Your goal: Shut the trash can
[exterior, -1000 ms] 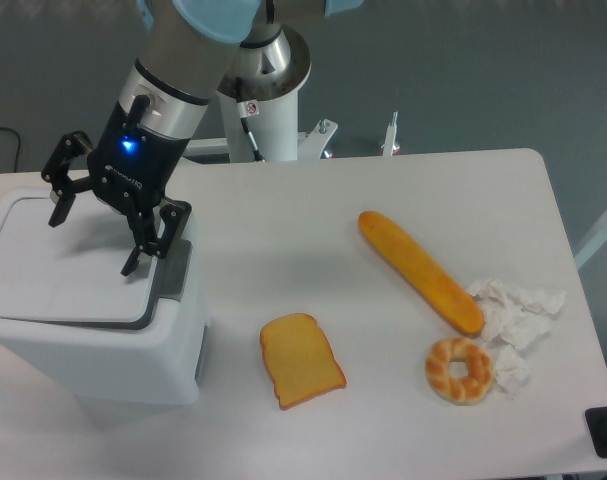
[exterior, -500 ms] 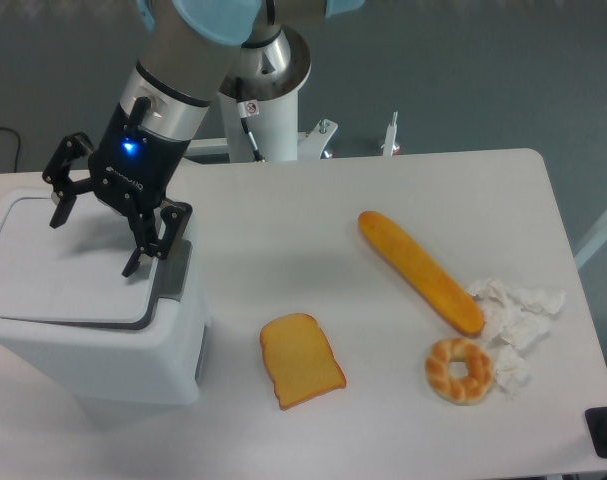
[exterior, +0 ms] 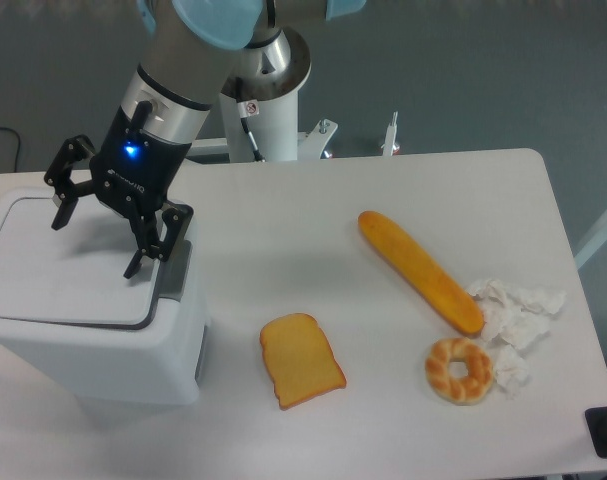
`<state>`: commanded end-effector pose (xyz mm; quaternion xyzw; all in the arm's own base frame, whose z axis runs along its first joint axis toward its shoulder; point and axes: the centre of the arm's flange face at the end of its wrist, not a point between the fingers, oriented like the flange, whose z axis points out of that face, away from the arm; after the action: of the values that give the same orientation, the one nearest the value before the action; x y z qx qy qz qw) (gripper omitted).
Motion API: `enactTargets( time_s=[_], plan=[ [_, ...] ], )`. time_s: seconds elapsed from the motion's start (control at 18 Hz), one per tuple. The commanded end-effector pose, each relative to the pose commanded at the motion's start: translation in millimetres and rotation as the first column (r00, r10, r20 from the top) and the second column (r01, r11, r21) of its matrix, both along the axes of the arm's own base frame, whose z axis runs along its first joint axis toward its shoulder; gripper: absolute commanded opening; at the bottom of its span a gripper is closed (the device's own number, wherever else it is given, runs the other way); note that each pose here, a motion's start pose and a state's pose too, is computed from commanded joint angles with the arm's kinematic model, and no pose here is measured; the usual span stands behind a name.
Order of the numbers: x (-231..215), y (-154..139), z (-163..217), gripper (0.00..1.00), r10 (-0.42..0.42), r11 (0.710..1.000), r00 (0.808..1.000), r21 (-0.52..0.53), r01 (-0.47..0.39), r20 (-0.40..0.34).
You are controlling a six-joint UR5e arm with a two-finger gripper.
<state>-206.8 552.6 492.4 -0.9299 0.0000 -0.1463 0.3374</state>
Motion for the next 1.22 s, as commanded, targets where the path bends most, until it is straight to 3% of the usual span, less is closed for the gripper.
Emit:
enactTargets(
  time_s=[1.22],
  plan=[
    [-4.2,-6.2,-2.8,1.00,0.014,1.000,1.000,-0.004,-0.014,0.012]
  ],
)
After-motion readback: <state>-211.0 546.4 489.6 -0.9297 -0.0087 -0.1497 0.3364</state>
